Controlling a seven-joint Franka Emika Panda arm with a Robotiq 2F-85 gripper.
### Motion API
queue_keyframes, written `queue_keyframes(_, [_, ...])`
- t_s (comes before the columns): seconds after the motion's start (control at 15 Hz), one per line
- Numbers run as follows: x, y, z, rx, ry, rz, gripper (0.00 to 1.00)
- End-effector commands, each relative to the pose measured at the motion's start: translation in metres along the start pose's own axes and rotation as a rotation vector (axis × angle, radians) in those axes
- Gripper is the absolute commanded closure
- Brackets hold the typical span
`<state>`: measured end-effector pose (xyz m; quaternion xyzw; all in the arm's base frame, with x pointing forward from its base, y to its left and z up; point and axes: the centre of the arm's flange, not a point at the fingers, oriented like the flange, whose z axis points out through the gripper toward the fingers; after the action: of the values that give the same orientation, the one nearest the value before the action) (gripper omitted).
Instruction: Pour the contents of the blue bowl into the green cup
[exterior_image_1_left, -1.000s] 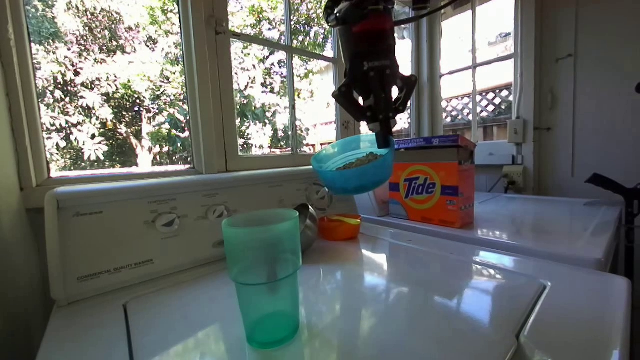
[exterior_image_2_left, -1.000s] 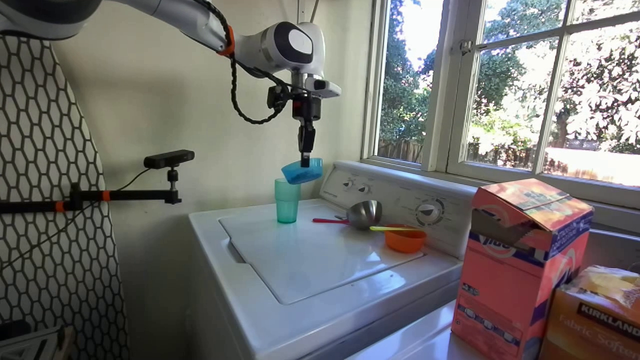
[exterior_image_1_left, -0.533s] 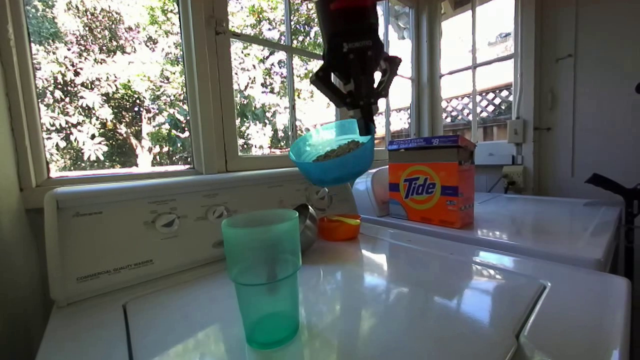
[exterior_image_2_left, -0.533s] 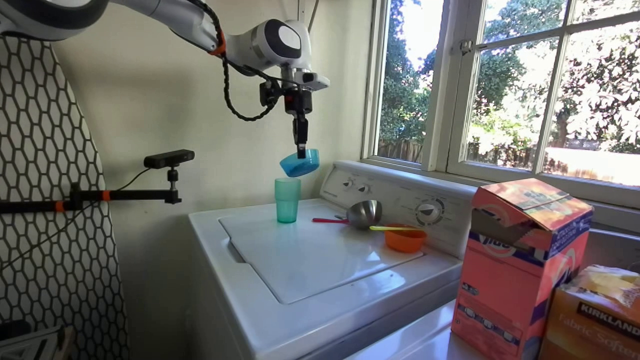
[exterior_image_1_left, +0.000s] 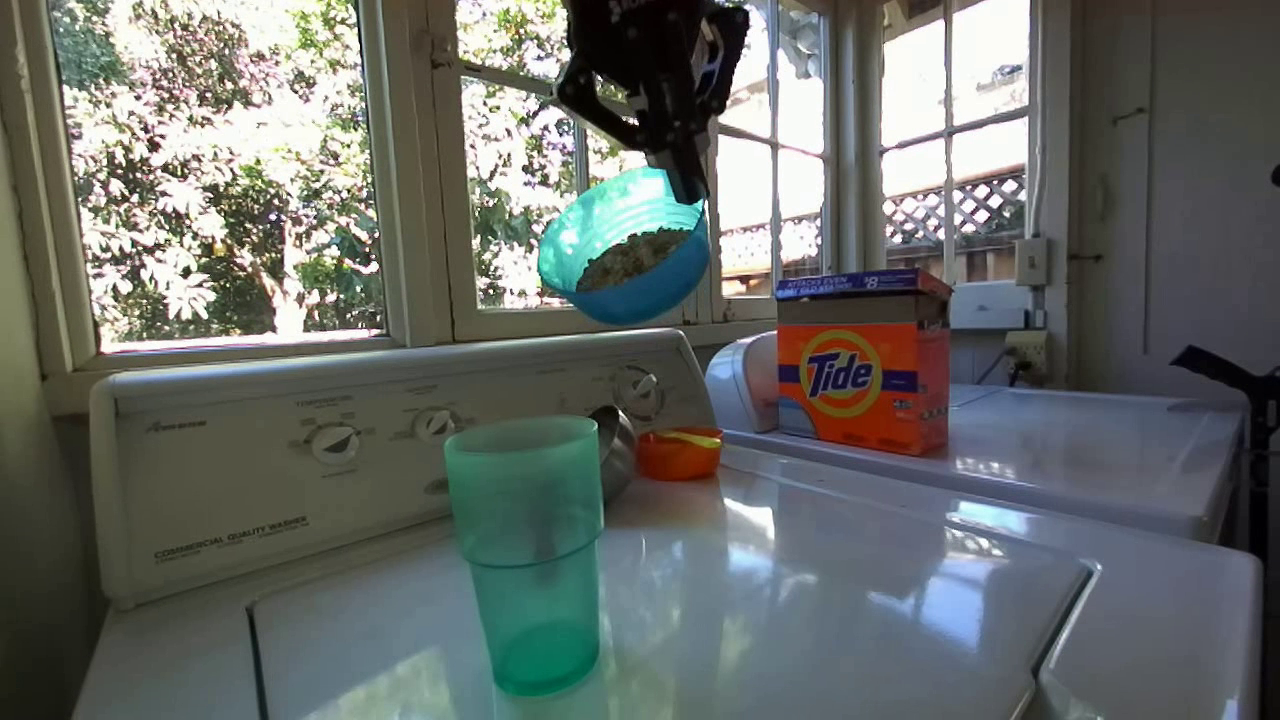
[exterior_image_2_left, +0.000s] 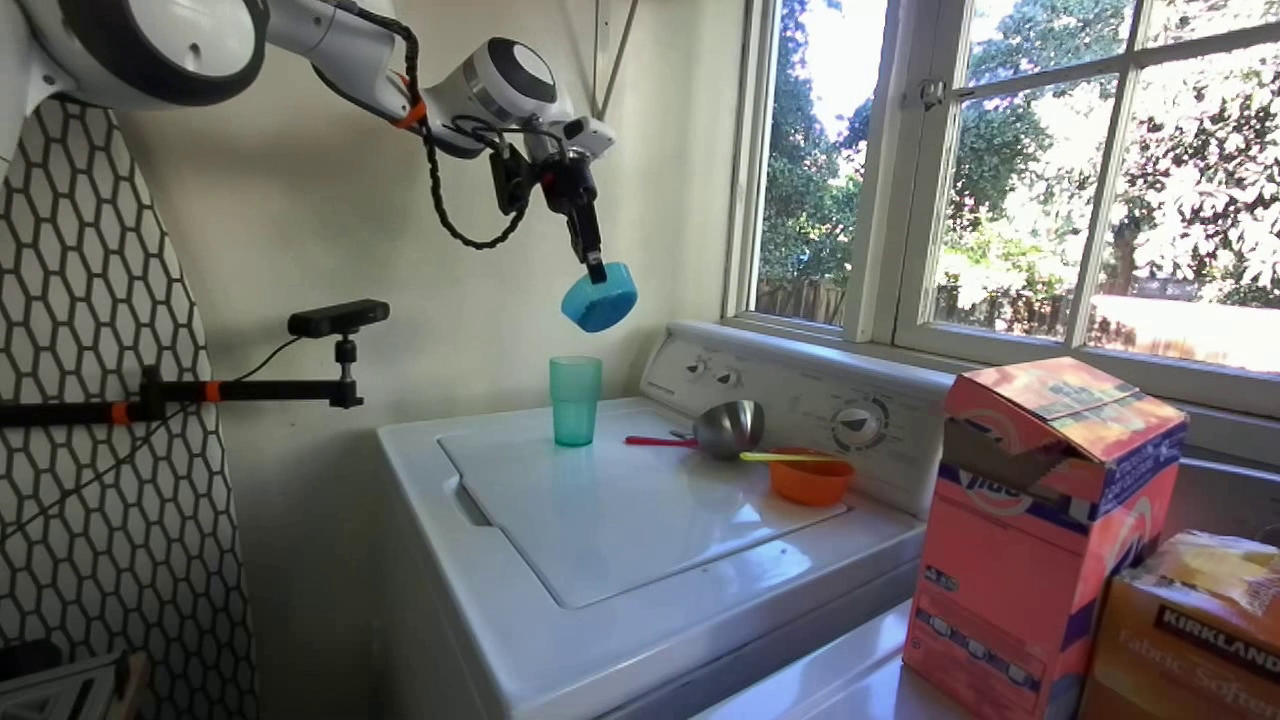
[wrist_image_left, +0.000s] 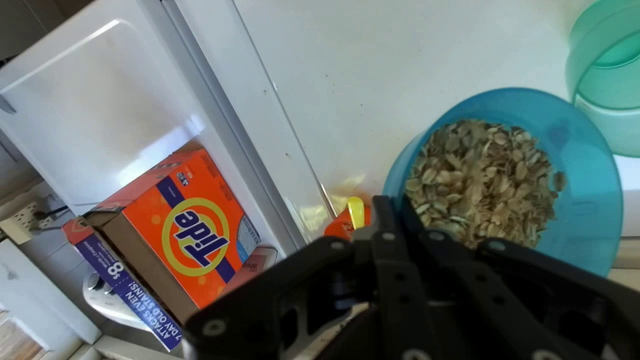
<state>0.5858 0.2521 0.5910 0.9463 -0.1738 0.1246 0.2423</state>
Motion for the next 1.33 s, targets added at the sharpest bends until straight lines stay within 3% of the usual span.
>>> queue_keyframes(0.0, [0.022,-0.025,-0.003,-0.069,0.024,-0.013,0.99])
queue_keyframes(0.4, [0.021,-0.045,0.0,-0.036,0.022,-0.123,0.99])
queue_keyframes(0.73, [0.013,-0.037,0.005,-0.023,0.035,-0.118,0.99])
queue_keyframes(1.27, [-0.014,-0.056,0.004,-0.118,0.042,-0.131,0.99])
